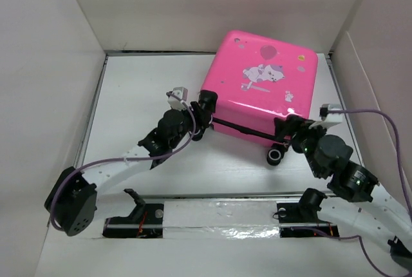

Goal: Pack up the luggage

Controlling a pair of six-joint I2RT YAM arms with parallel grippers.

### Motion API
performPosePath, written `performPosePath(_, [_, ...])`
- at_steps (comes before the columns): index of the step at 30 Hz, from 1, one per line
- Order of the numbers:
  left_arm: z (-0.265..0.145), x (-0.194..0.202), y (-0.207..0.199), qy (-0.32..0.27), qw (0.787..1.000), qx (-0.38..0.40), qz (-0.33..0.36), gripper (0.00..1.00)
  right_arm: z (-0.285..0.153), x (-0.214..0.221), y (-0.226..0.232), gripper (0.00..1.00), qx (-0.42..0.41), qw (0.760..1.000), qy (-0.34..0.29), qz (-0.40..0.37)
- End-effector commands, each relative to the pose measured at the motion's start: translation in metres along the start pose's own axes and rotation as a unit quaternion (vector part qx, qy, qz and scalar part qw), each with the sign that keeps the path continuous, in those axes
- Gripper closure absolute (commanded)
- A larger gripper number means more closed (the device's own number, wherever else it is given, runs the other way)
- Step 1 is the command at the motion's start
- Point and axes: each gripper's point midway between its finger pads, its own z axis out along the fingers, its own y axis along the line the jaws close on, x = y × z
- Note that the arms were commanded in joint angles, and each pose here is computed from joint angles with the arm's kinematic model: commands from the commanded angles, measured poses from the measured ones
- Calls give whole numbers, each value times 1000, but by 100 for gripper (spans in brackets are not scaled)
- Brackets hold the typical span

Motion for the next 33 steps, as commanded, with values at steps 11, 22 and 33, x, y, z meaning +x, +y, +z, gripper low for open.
performPosePath(11, [-78, 42, 13, 14, 998, -1, -54, 100, 73, -11, -119, 0, 115, 988, 69, -77])
performPosePath(22, [-103, 58, -4, 30, 993, 86, -70, 100, 149, 28, -60, 0, -180, 976, 122, -13])
performPosePath(33, [-100, 42, -35, 8, 983, 150, -110, 100, 234, 5, 53, 3, -326, 930, 169, -33])
